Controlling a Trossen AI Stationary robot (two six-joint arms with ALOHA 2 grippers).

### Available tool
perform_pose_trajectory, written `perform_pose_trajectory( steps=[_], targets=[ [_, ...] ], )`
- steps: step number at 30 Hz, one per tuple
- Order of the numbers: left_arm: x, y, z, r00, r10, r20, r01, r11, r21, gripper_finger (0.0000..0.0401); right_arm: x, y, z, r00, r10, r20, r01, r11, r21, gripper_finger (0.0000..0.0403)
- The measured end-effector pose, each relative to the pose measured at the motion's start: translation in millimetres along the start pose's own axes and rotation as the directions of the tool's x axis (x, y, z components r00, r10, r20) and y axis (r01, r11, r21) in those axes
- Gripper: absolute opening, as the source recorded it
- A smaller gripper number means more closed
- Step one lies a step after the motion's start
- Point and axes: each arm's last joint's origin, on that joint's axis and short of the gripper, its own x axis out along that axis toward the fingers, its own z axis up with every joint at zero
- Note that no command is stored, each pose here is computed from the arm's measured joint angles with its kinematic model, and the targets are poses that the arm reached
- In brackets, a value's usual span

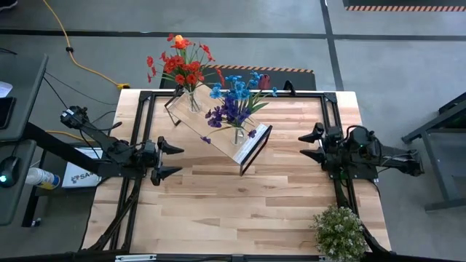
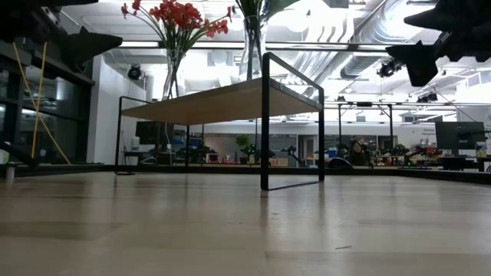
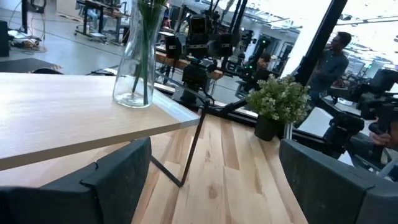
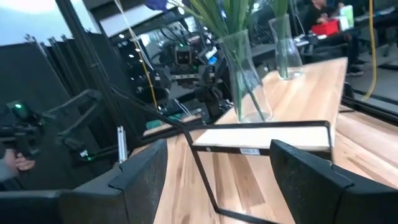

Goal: Pick and place flowers into a vace then onto a shelf
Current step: Return to Home Position

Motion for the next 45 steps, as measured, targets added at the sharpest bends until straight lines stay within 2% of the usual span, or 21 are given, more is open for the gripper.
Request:
perform_pose_trajectory(
  steps=[8, 22, 29, 36, 40, 45],
  targets=[
    [0.0, 1.4, 0.5, 0.999, 0.051, 0.015, -0.051, 0.999, 0.015, 0.0386, 4.3, -3.8, -9.3, 1.0, 0.014, 0.027, -0.014, 1.0, 0.006, 0.0271],
    [0.0, 0.6, 1.0, 1.0, 0.026, 0.014, -0.027, 0.996, 0.084, 0.0386, 5.1, -3.3, -13.3, 0.997, 0.074, -0.005, -0.075, 0.997, -0.017, 0.0273],
    [1.0, -3.2, 8.2, 0.997, -0.02, 0.07, 0.009, 0.989, 0.145, 0.0386, 5.0, -2.4, -11.1, 0.996, 0.085, 0.017, -0.085, 0.996, -0.034, 0.0272],
    [9.9, -6.3, 8.7, 0.994, 0.025, 0.103, -0.043, 0.983, 0.18, 0.0386, 4.8, -0.6, -9.0, 0.992, 0.123, 0.03, -0.122, 0.991, -0.047, 0.0271],
    [18.2, 1.5, 13.6, 0.987, 0.069, 0.148, -0.096, 0.978, 0.184, 0.0386, 4.8, -0.6, -8.9, 0.992, 0.124, 0.032, -0.123, 0.992, -0.042, 0.0273],
    [26.1, 13.9, 15.4, 0.992, 0.016, 0.128, -0.038, 0.984, 0.173, 0.0386, 4.7, -0.1, -9.0, 0.99, 0.14, 0.026, -0.139, 0.99, -0.029, 0.0271]
  ],
)
